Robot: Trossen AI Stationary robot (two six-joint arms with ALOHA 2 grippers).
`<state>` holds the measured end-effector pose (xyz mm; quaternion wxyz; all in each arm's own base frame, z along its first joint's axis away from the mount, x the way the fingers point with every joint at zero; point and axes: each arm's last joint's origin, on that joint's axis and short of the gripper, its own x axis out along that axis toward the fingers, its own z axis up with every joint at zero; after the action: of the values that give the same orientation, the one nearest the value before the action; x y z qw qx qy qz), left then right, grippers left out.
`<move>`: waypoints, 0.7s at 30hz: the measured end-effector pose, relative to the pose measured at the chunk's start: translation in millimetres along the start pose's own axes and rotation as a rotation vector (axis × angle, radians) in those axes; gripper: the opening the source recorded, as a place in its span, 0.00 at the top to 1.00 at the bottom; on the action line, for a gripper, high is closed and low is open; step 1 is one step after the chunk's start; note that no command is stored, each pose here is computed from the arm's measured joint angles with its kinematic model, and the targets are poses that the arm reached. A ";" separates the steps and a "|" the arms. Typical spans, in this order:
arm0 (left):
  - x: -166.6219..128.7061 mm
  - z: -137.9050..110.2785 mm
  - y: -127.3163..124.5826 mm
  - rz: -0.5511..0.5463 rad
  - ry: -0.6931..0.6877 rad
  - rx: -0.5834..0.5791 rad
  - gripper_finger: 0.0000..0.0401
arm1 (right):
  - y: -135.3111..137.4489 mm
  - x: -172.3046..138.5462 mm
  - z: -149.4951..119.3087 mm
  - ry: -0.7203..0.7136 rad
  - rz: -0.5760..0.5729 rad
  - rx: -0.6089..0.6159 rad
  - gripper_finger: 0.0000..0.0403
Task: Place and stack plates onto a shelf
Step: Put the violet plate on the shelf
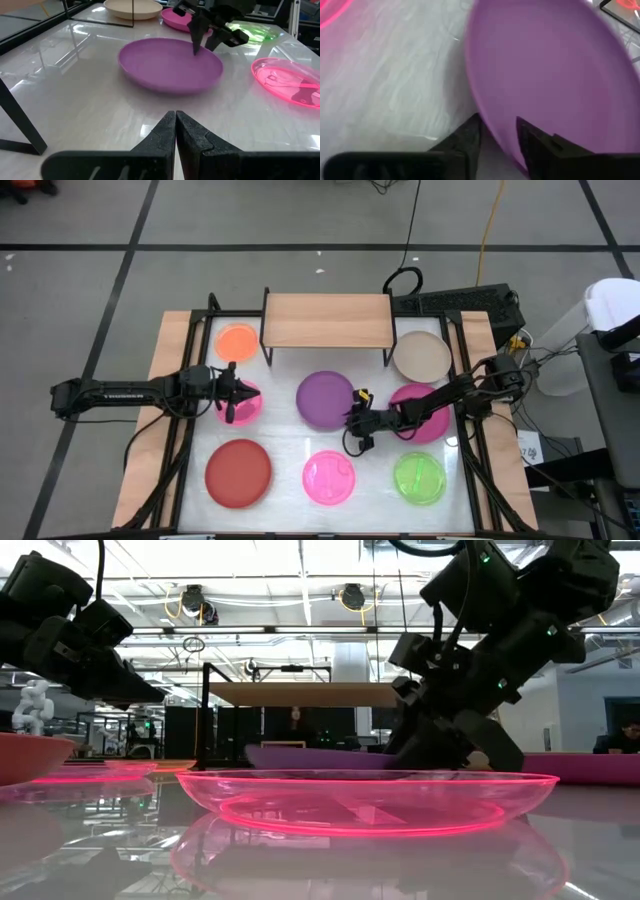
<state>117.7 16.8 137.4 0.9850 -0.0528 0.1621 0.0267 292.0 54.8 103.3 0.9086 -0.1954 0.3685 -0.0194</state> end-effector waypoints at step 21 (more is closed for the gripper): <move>0.0 0.0 0.0 -0.001 0.001 0.000 0.96 | -49.2 -104.9 72.9 -0.515 -0.352 0.071 1.00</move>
<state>117.7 16.8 137.3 0.9850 -0.0529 0.1623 0.0265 270.5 53.1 238.5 0.9610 -0.2231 0.0856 -0.1391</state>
